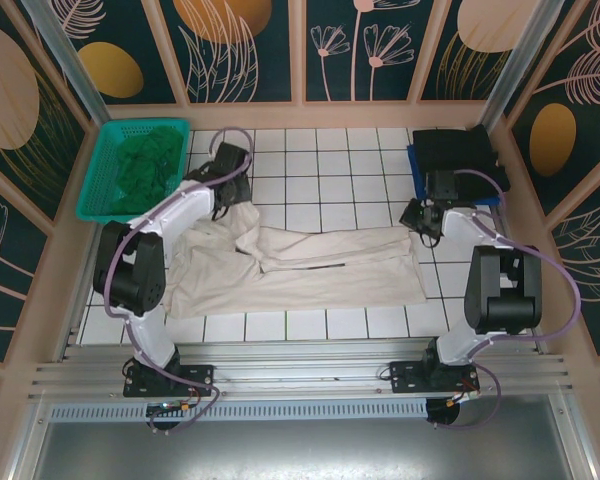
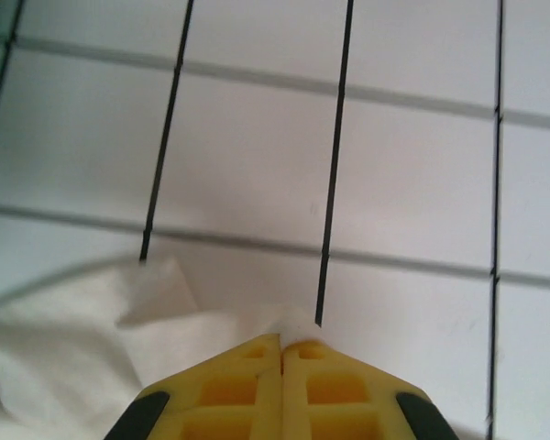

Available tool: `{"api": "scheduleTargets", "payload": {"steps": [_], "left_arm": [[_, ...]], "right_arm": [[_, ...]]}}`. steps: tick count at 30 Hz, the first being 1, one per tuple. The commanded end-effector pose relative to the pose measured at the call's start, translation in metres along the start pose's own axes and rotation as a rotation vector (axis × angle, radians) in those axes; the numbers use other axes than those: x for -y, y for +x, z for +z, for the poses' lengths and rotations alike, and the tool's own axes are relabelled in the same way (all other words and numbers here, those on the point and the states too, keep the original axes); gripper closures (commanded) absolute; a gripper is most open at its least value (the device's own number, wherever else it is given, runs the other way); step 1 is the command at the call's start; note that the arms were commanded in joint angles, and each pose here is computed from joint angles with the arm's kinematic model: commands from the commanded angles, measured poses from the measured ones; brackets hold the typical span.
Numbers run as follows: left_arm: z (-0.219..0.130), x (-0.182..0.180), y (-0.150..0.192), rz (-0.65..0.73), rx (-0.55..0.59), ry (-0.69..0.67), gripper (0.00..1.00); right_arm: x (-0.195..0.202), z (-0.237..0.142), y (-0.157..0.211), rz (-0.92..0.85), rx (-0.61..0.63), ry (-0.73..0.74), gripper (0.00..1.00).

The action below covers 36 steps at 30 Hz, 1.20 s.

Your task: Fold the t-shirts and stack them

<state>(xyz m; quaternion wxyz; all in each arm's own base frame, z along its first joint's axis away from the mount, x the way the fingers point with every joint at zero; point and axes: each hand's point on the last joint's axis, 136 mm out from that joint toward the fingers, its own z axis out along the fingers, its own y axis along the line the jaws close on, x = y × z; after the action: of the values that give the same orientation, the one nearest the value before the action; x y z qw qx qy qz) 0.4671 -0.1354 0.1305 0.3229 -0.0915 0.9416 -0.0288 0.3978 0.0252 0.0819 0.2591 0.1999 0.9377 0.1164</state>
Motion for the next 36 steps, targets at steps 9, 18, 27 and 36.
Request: {"api": "scheduleTargets", "payload": {"steps": [9, 18, 27, 36], "left_arm": [[-0.001, 0.002, -0.032, 0.013, 0.007, -0.001, 1.0], [-0.004, -0.011, -0.008, -0.006, 0.0, -0.011, 1.0], [-0.01, -0.005, -0.034, 0.011, 0.046, 0.004, 1.0], [-0.012, 0.024, -0.091, 0.058, 0.138, 0.065, 1.0]], "right_arm": [[0.014, 0.008, 0.023, -0.015, -0.082, 0.044, 0.69], [0.034, 0.016, 0.055, 0.007, -0.138, 0.082, 0.63], [0.03, 0.009, 0.047, 0.024, -0.121, 0.088, 0.91], [0.0, 0.001, -0.022, -0.021, -0.015, 0.067, 1.0]]}}
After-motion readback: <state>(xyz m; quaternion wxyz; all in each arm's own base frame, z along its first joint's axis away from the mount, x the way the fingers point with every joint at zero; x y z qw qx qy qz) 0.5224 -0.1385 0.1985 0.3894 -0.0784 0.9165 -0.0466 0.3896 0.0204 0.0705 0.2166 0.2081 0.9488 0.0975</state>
